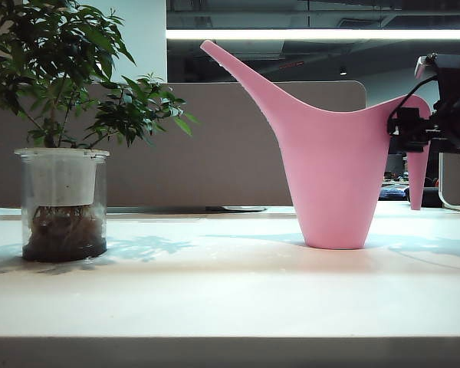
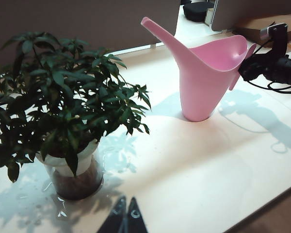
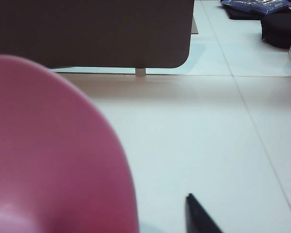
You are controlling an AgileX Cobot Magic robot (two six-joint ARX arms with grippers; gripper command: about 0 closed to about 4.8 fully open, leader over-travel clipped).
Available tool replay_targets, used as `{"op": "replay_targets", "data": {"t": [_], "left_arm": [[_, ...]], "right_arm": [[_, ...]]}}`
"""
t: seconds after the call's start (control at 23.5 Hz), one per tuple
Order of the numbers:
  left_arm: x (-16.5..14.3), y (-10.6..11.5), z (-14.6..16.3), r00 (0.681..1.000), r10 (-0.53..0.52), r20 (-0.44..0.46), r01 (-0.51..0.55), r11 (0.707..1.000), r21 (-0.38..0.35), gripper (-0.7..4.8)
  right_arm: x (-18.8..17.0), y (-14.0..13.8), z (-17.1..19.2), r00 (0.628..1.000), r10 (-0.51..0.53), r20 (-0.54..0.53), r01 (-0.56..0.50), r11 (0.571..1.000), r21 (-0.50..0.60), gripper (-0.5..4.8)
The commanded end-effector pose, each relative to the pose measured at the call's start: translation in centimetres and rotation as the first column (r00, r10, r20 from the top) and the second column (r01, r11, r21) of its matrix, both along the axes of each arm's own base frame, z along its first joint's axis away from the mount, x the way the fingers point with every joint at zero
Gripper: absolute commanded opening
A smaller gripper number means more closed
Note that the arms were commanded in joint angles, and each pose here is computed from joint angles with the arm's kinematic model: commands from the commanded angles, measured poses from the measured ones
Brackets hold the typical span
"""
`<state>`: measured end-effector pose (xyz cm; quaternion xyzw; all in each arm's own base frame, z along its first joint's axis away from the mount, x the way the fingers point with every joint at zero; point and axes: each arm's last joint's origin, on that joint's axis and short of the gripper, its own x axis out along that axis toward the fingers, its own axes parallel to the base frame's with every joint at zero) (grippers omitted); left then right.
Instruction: Pick up the watering can from the table, water the potted plant, and put the can back.
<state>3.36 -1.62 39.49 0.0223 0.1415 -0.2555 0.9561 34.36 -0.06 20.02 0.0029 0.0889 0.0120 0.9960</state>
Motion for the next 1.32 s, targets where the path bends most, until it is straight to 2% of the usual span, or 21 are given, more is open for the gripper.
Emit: {"op": "replay_targets", "data": {"t": [0.04,0.26,0.47,0.64,0.94,1.11,1.32], "left_arm": [[-0.1,0.0,0.1,1.0,-0.01,0.014,0.009,1.0,0.014,-0.05],[-0.1,0.0,0.1,1.0,-0.01,0.015,0.01,1.0,0.016,-0.05],[-0.1,0.0,0.1,1.0,-0.011,0.008,0.011,1.0,0.017,-0.05],[-0.1,0.0,0.0,1.0,-0.011,0.002,0.011,1.0,0.019,-0.05],[-0.1,0.0,0.0,1.0,-0.011,0.002,0.011,1.0,0.019,-0.05],[-0.1,0.0,0.0,1.0,-0.01,0.002,0.01,1.0,0.019,-0.05],[-0.1,0.0,0.0,1.0,-0.011,0.002,0.011,1.0,0.019,-0.05]], "right_arm": [[0.2,0.0,-0.2,1.0,0.001,0.009,-0.001,1.0,-0.004,2.37],[0.3,0.0,-0.3,1.0,0.0,0.01,0.0,1.0,-0.004,1.63],[0.4,0.0,0.1,0.999,0.0,0.05,0.0,1.0,-0.004,1.6],[0.4,0.0,1.4,0.987,0.002,0.162,0.0,1.0,-0.009,1.6],[-0.2,0.1,4.0,0.963,0.016,0.27,0.005,0.997,-0.077,1.6],[-0.8,0.4,5.8,0.943,0.081,0.324,-0.024,0.984,-0.177,1.55],[-1.5,1.4,8.2,0.906,0.176,0.385,-0.035,0.938,-0.346,1.44]]}}
